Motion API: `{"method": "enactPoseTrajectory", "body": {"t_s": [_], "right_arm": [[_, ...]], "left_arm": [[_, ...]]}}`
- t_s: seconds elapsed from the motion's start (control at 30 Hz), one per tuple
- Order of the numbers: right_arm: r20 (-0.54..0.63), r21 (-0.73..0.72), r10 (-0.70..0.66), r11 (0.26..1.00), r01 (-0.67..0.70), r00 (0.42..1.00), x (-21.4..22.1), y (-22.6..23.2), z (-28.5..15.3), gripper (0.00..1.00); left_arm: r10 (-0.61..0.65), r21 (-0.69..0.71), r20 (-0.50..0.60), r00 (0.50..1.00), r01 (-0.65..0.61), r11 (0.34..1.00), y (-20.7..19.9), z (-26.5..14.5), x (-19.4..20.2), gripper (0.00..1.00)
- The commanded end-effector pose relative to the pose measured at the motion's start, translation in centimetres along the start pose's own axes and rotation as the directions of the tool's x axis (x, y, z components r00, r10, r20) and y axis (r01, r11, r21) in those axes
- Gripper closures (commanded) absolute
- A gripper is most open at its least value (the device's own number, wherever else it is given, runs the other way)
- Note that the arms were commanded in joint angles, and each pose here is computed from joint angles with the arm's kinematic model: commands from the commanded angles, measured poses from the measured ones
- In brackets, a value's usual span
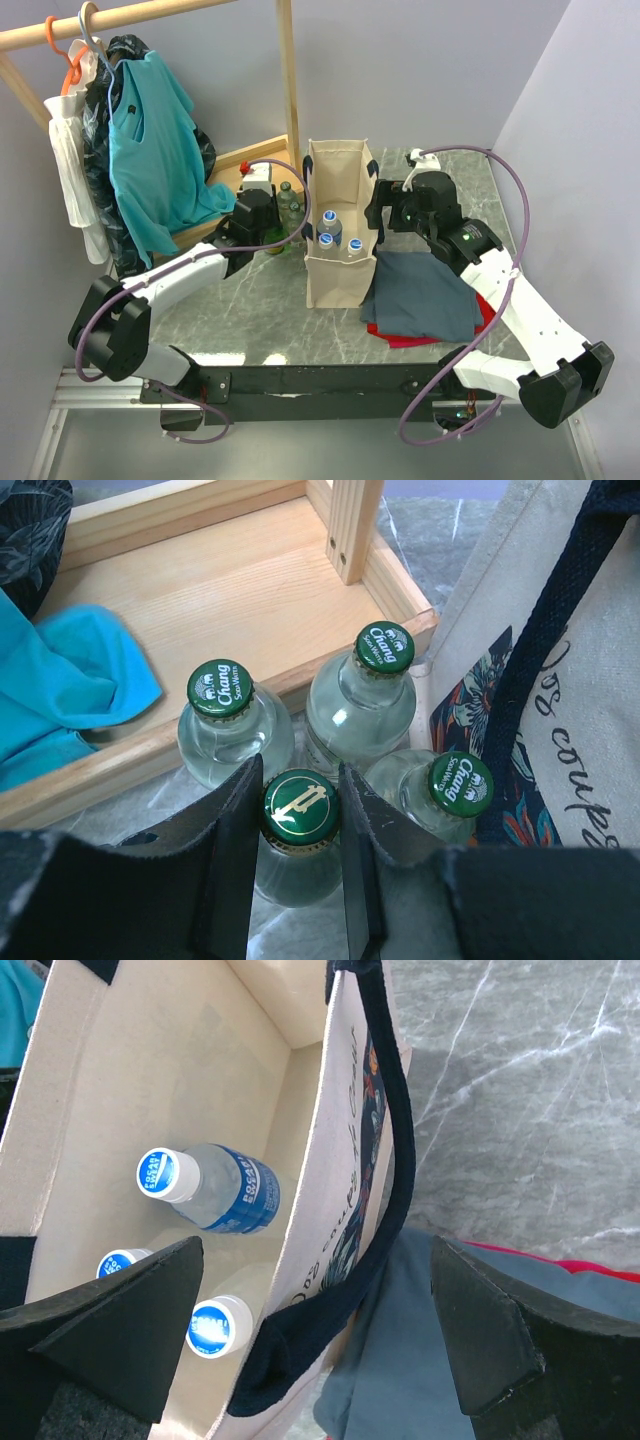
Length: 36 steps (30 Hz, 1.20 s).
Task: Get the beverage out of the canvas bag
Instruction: Place the drink at the center of the board.
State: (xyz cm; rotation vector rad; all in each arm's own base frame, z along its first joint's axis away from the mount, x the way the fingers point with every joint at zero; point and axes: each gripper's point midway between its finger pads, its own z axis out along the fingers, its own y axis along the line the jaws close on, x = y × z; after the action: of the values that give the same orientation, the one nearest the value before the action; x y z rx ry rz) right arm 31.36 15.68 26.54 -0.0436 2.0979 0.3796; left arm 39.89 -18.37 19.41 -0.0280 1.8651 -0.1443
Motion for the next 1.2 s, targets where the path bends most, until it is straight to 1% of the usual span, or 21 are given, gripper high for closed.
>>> {"method": "enactPoseTrajectory", "body": {"t_s": [0.0, 0.03, 0.17, 0.2, 0.23, 0.43, 0.53, 0.63, 0.73, 0.77, 0.8, 0.83, 0.97, 1.0, 1.03, 1.1, 1.13, 1.17], "right_arm": [[0.056, -0.002, 0.001, 1.0, 0.0, 0.998, -1.4, -0.1, -0.6, 0.0], [0.054, 0.0, -0.001, 1.0, 0.001, 0.999, -1.3, -0.1, -0.5, 0.0], [0.058, -0.005, 0.002, 1.0, -0.002, 0.998, -1.4, 0.0, -0.7, 0.0], [0.056, -0.006, 0.002, 1.0, -0.001, 0.998, -1.4, 0.0, -0.6, 0.0], [0.058, -0.005, 0.002, 1.0, -0.002, 0.998, -1.4, 0.0, -0.6, 0.0], [0.055, -0.013, 0.004, 1.0, -0.003, 0.998, -1.5, 0.1, -0.5, 0.0], [0.055, -0.018, 0.004, 1.0, -0.003, 0.998, -1.5, 0.3, -0.5, 0.0], [0.056, -0.021, 0.008, 1.0, -0.007, 0.998, -1.5, 0.3, -0.5, 0.0], [0.053, -0.025, 0.008, 1.0, -0.007, 0.999, -1.4, 0.4, -0.5, 0.0], [0.057, -0.027, 0.009, 1.0, -0.007, 0.998, -1.6, 0.4, -0.6, 0.0], [0.056, -0.025, 0.009, 1.0, -0.007, 0.998, -1.5, 0.4, -0.6, 0.0], [0.057, -0.025, 0.009, 1.0, -0.007, 0.998, -1.5, 0.4, -0.6, 0.0], [0.06, -0.026, 0.01, 1.0, -0.008, 0.998, -1.6, 0.4, -0.7, 0.0], [0.058, -0.027, 0.011, 1.0, -0.009, 0.998, -1.5, 0.4, -0.7, 0.0], [0.057, -0.027, 0.01, 1.0, -0.009, 0.998, -1.5, 0.4, -0.7, 0.0], [0.056, -0.024, 0.012, 1.0, -0.011, 0.998, -1.5, 0.3, -0.6, 0.0], [0.056, -0.023, 0.012, 1.0, -0.01, 0.998, -1.4, 0.3, -0.7, 0.0], [0.06, -0.023, 0.014, 1.0, -0.012, 0.998, -1.5, 0.3, -0.8, 0.0]], "left_arm": [[-0.128, 0.042, 0.19, 0.973, 0.122, 0.992, -1.3, -0.6, -6.3, 0.97], [-0.126, 0.043, 0.187, 0.974, 0.12, 0.992, -1.4, -0.6, -6.1, 0.95], [-0.125, 0.034, 0.189, 0.974, 0.121, 0.992, -1.3, -0.7, -6.0, 0.94], [-0.125, 0.033, 0.19, 0.974, 0.121, 0.992, -1.3, -0.8, -6.0, 0.91], [-0.124, 0.036, 0.19, 0.974, 0.119, 0.992, -1.4, -0.9, -6.0, 0.84], [-0.121, 0.03, 0.174, 0.977, 0.117, 0.993, -1.3, -1.0, -5.3, 0.85], [-0.126, 0.026, 0.176, 0.976, 0.124, 0.992, -1.2, -1.2, -5.1, 0.82], [-0.126, 0.021, 0.177, 0.976, 0.124, 0.992, -1.1, -1.3, -5.1, 0.82], [-0.123, 0.019, 0.176, 0.977, 0.122, 0.992, -1.1, -1.4, -5.0, 0.78], [-0.124, 0.021, 0.178, 0.976, 0.123, 0.992, -1.1, -1.4, -5.1, 0.76], [-0.124, 0.022, 0.178, 0.976, 0.122, 0.992, -1.1, -1.5, -5.1, 0.72], [-0.123, 0.026, 0.178, 0.976, 0.121, 0.992, -1.2, -1.5, -5.2, 0.57], [-0.114, 0.03, 0.177, 0.978, 0.11, 0.993, -1.4, -1.6, -5.1, 0.54], [-0.116, 0.031, 0.178, 0.977, 0.112, 0.993, -1.4, -1.7, -5.1, 0.5], [-0.115, 0.03, 0.177, 0.977, 0.111, 0.993, -1.5, -1.7, -5.1, 0.4], [-0.116, 0.037, 0.178, 0.977, 0.112, 0.993, -1.6, -1.8, -5.2, 0.44], [-0.115, 0.036, 0.175, 0.978, 0.11, 0.993, -1.5, -1.8, -5.0, 0.38], [-0.114, 0.033, 0.172, 0.978, 0.11, 0.993, -1.5, -1.8, -4.9, 0.35]]}}
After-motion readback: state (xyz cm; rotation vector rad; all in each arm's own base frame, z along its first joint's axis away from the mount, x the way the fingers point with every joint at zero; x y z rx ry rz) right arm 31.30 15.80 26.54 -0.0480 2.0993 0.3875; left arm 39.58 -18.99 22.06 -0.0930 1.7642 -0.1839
